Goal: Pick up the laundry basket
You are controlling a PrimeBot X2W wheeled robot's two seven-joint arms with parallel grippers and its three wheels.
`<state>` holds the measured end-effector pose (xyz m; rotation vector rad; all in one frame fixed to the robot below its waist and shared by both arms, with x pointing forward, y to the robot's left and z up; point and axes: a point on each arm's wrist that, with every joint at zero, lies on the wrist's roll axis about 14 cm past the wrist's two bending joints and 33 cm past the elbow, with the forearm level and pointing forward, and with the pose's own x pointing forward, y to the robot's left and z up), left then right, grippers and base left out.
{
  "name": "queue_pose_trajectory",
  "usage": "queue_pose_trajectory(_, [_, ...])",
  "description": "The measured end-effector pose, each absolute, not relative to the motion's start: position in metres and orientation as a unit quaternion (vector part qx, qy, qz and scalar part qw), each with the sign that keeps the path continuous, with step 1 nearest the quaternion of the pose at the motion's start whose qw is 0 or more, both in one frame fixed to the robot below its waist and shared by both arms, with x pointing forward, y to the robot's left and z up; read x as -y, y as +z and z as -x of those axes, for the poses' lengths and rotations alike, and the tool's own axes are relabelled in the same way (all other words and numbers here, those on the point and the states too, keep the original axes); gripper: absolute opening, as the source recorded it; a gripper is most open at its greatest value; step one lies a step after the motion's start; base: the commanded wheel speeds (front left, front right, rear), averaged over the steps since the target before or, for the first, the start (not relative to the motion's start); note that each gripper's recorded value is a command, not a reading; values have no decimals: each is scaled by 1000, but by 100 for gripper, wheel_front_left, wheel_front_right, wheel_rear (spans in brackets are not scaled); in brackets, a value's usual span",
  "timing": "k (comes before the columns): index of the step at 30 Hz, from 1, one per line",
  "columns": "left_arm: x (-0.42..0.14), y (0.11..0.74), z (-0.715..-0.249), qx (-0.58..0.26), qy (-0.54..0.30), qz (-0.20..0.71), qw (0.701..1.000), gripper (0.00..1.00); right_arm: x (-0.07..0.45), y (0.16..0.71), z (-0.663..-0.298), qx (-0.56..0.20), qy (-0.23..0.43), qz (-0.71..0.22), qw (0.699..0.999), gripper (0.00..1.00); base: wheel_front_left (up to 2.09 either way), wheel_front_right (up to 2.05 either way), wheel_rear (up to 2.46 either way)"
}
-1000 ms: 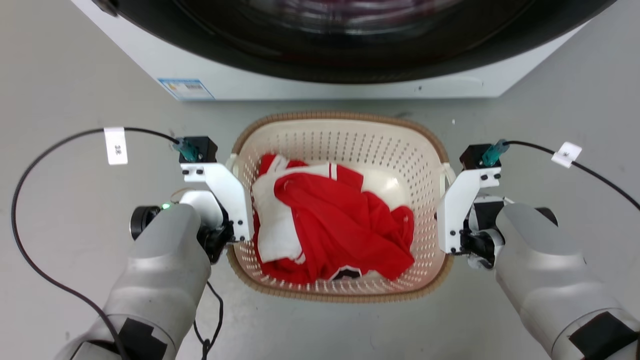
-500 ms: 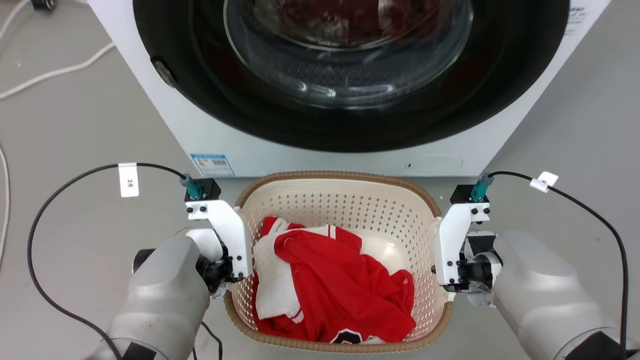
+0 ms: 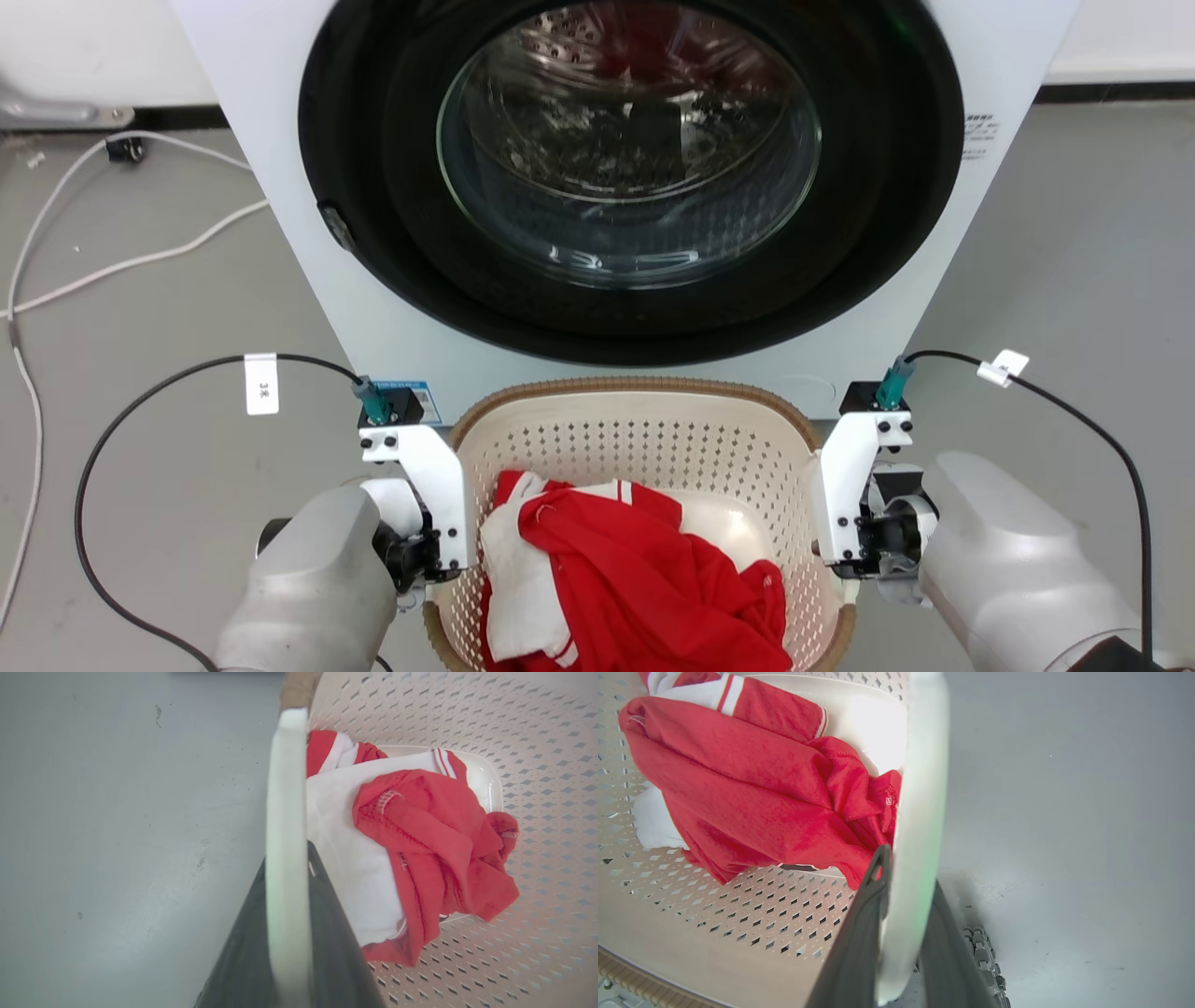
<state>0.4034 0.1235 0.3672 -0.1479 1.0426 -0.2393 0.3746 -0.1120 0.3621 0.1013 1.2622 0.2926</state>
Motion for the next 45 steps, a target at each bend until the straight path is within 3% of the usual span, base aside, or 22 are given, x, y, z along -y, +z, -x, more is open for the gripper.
queue_pose_trajectory(16, [-126,372,-382,-493,-112,67,860,0,110,364,-353,-586,137,-49,797,0,0,0,0])
queue_pose_trajectory(45, [-125,369,-379,-491,-111,71,861,0,109,360,-350,-583,134,-64,799,0,0,0,0])
